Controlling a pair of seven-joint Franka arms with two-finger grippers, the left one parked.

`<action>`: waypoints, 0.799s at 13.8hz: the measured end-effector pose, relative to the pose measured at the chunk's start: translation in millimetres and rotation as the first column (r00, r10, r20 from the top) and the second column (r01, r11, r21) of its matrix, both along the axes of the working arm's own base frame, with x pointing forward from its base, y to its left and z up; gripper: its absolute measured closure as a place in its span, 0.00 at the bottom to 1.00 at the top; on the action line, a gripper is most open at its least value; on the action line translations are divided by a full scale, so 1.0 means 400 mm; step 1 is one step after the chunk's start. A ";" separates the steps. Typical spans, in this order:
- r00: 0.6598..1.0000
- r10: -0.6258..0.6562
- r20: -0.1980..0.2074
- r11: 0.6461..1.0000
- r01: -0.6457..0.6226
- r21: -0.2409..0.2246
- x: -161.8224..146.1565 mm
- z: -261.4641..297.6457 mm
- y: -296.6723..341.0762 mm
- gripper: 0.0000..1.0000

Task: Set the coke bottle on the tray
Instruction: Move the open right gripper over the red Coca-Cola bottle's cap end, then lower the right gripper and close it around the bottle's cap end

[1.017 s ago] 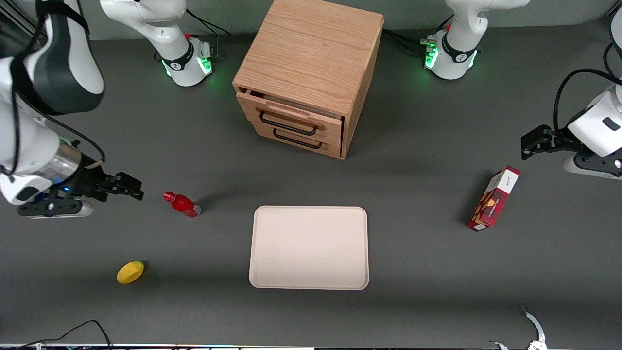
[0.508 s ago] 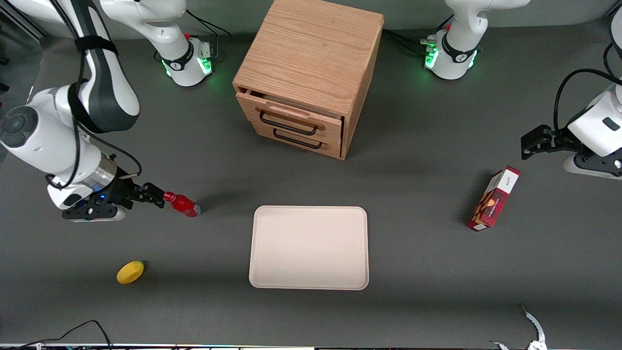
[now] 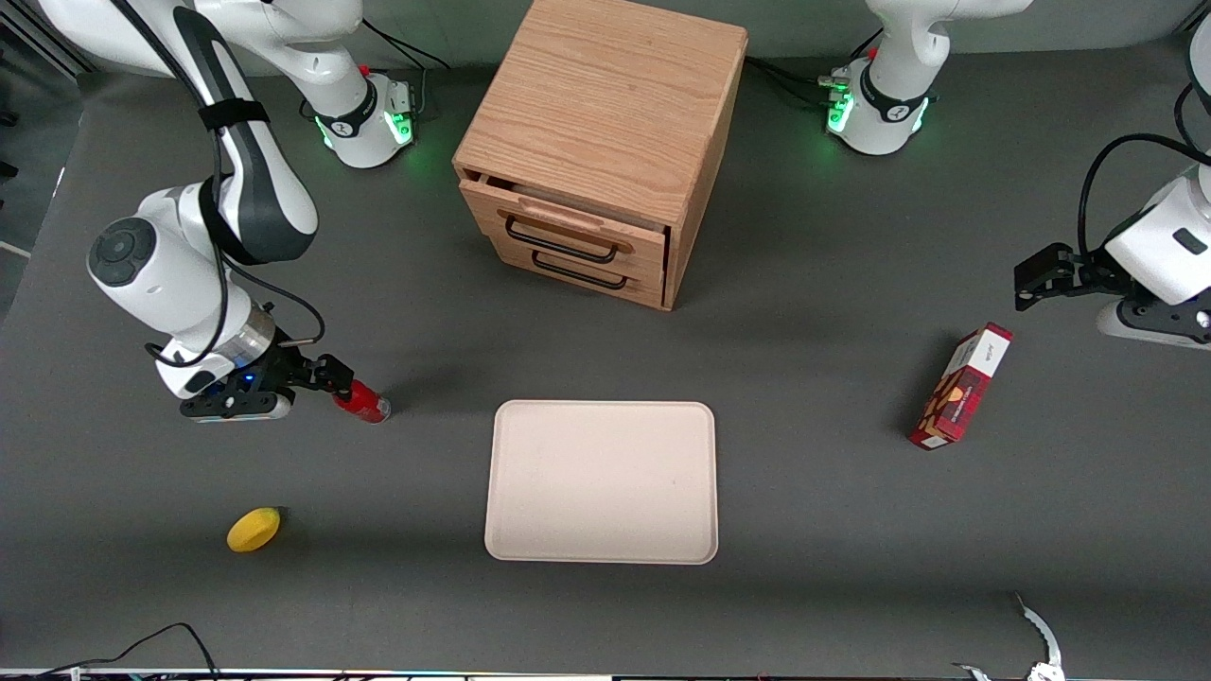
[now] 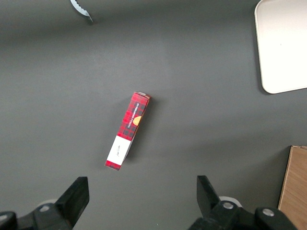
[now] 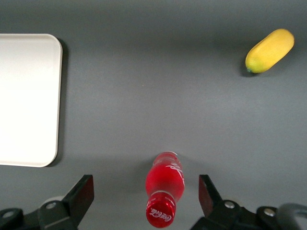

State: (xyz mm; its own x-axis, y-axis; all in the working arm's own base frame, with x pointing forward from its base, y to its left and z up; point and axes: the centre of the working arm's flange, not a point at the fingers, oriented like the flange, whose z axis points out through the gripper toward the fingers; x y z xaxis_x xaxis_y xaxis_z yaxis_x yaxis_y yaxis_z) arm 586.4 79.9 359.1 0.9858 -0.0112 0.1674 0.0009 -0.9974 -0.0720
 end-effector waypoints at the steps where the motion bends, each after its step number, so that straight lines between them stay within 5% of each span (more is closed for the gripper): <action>1: 1.000 0.003 0.001 1.000 -0.003 0.000 -0.008 -0.013 0.004 0.03; 11: 0.999 0.022 -0.030 0.999 -0.023 -0.037 -0.068 -0.092 -0.014 0.05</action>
State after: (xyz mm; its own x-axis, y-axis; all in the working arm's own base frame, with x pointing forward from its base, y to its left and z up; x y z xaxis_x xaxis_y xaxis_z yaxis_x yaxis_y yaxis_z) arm 559.1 74.3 322.5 0.9902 0.0168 0.1385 0.0219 -0.9991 -0.0355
